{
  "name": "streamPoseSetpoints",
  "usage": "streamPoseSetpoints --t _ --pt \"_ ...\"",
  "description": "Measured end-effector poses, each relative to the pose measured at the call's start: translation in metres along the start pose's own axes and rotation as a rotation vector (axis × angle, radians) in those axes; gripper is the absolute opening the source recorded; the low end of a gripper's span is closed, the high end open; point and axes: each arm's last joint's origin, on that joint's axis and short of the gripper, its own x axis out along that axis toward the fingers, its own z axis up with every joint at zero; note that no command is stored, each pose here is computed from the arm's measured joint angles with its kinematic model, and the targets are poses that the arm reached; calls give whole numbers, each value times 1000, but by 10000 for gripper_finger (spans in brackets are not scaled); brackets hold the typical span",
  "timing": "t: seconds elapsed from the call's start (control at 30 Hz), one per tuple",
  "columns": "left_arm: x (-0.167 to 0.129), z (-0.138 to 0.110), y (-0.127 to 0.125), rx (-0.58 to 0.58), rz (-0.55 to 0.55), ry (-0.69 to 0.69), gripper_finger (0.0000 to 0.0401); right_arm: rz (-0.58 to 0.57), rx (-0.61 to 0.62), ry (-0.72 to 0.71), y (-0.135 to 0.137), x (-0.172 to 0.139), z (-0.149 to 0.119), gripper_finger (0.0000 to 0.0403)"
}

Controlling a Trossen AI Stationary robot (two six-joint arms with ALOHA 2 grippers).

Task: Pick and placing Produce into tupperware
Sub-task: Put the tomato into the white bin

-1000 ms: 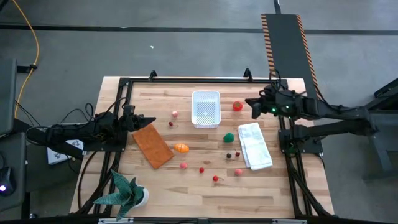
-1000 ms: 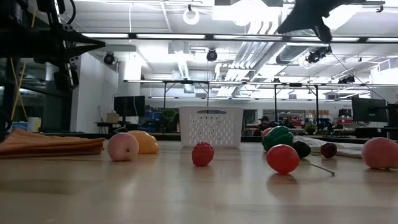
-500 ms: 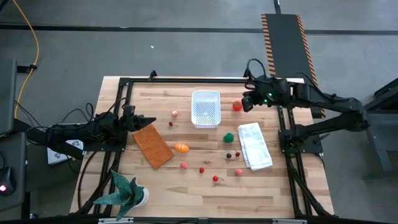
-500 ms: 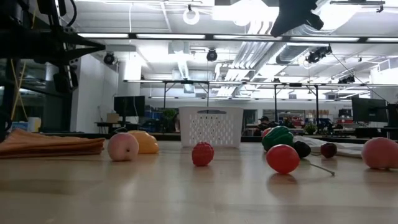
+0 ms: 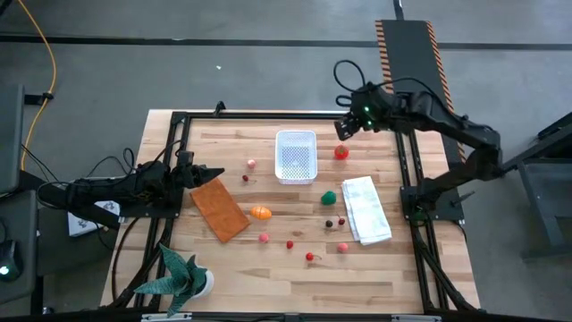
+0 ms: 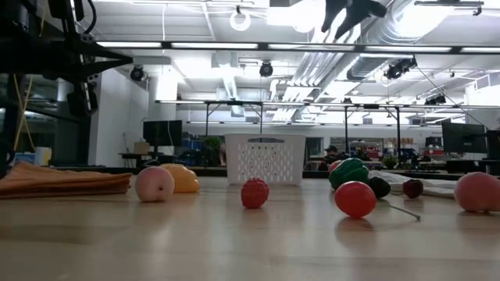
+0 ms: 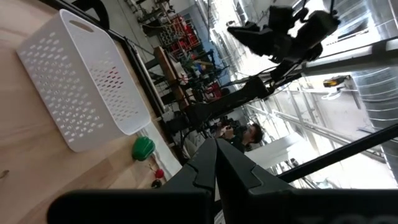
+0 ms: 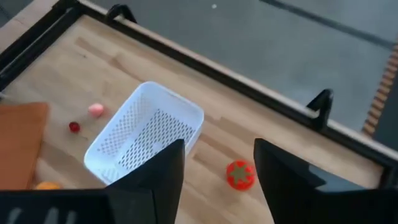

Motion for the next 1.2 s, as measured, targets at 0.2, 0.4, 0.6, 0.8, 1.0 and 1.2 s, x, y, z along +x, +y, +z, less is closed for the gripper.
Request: streamPoseSetpoints --t 0.2,0.4,0.6,0.8,1.0,1.2 --pt "0 0 0 0 0 0 1 -162 -49 -36 -4 -9 13 180" --pt "0 0 0 1 5 2 1 -227 -69 36 -19 0 15 177" --pt "0 -1 3 2 27 11 1 -237 -72 212 -32 38 1 177" --pt "0 -1 3 3 29 12 1 -234 -105 357 -44 79 -22 177" --pt "0 -1 3 5 28 12 1 -176 -126 420 -54 110 -38 177" --pt "0 -1 3 5 27 14 1 -220 -115 458 -63 119 -46 177"
